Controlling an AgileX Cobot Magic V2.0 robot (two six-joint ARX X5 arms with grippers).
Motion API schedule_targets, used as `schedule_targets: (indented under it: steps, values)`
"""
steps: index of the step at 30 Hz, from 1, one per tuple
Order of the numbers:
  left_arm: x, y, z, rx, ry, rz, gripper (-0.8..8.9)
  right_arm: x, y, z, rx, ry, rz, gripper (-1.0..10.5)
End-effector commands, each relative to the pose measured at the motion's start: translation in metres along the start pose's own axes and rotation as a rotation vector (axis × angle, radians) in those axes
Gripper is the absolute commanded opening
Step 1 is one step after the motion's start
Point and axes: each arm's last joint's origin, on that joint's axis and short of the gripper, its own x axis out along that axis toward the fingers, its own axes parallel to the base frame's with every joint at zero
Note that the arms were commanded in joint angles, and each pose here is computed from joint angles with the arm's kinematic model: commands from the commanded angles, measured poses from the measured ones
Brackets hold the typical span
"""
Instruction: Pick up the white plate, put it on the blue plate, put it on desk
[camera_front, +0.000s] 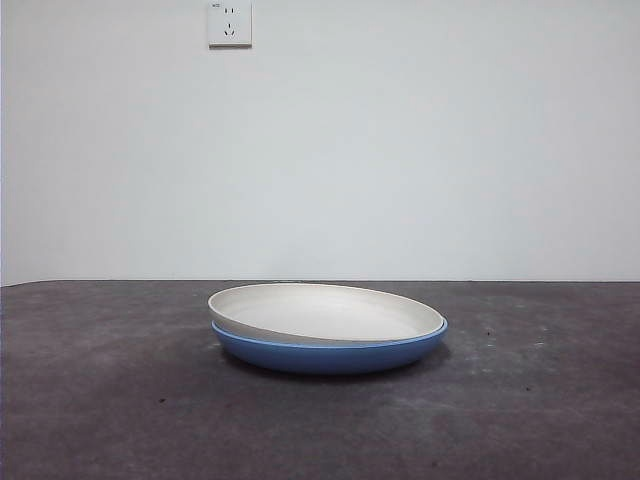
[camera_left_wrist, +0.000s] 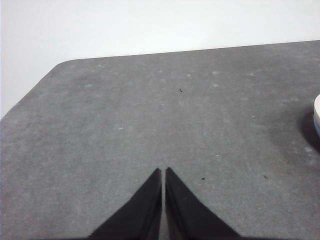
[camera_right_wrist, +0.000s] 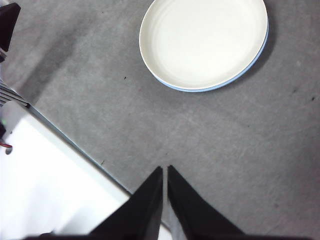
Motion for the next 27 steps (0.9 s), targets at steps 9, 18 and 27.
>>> schedule_targets:
  steps: [9,18,27]
  values:
    - [0.002,0.0,-0.007,-0.008,0.027,0.003,0.13,-0.026,-0.021,0.003,-0.109,-0.51,-0.233,0.1]
    - [0.002,0.0,-0.007,-0.008,0.027,0.003,0.13,-0.002,-0.061,-0.042,-0.157,-0.829,-0.454,0.1]
    - [0.002,0.0,-0.007,-0.008,0.027,0.003,0.13,0.039,-0.092,-0.089,-0.112,-0.931,-0.625,0.1]
